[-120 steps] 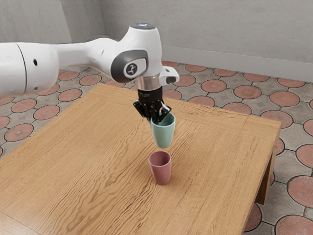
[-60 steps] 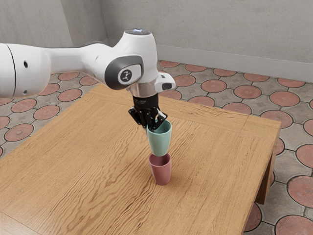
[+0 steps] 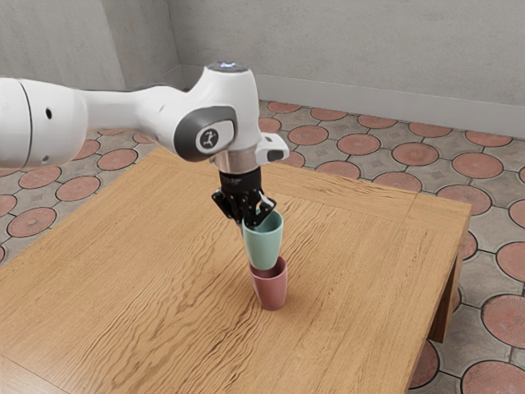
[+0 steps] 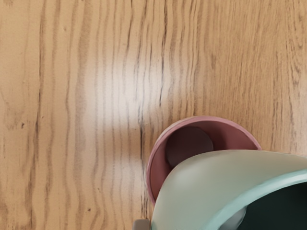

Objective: Place the left cup onto the right cup

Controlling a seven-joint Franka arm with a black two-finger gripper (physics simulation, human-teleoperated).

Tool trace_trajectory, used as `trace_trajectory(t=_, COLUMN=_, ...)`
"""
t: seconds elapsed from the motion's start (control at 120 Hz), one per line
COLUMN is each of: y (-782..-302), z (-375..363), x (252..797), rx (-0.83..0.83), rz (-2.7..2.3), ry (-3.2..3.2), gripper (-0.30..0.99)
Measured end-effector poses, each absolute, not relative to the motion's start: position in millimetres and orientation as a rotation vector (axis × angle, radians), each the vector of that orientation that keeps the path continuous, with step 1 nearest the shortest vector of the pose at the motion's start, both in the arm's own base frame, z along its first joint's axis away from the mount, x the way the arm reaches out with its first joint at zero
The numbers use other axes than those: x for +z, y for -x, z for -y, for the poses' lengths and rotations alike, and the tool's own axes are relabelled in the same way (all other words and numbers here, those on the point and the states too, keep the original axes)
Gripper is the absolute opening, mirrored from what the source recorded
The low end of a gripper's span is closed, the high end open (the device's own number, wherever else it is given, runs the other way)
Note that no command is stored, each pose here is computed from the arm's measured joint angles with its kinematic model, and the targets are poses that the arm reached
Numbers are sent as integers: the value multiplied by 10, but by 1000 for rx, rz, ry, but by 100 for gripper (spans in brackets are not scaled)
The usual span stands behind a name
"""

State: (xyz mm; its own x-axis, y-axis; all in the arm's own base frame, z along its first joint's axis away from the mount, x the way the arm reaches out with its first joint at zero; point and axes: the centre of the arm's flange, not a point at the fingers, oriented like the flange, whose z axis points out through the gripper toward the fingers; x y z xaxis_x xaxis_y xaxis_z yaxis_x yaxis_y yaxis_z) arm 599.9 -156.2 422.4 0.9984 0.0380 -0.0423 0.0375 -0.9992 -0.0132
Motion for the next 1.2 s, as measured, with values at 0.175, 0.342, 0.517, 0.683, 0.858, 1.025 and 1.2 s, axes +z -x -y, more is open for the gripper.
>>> trace_trajectory(t=0.175, y=-5978, z=1548, x=4114, rx=76, rz=62, ry=3127, gripper=-9)
trace_trajectory(t=0.342, y=-5991, z=1545, x=4087, rx=64, rz=65, ry=3132, gripper=-9)
trace_trajectory(t=0.517, y=-6005, z=1535, x=4062, rx=53, rz=70, ry=3135, gripper=-9)
trace_trajectory(t=0.683, y=-5998, z=1525, x=3996, rx=66, rz=73, ry=3135, gripper=-9)
trace_trajectory(t=0.858, y=-5999, z=1523, x=3948, rx=75, rz=80, ry=3141, gripper=-9)
trace_trajectory(t=1.025, y=-6003, z=1535, x=3910, rx=84, rz=77, ry=3148, gripper=19)
trace_trajectory(t=1.2, y=-6008, z=1535, x=3902, rx=84, rz=73, ry=3152, gripper=47)
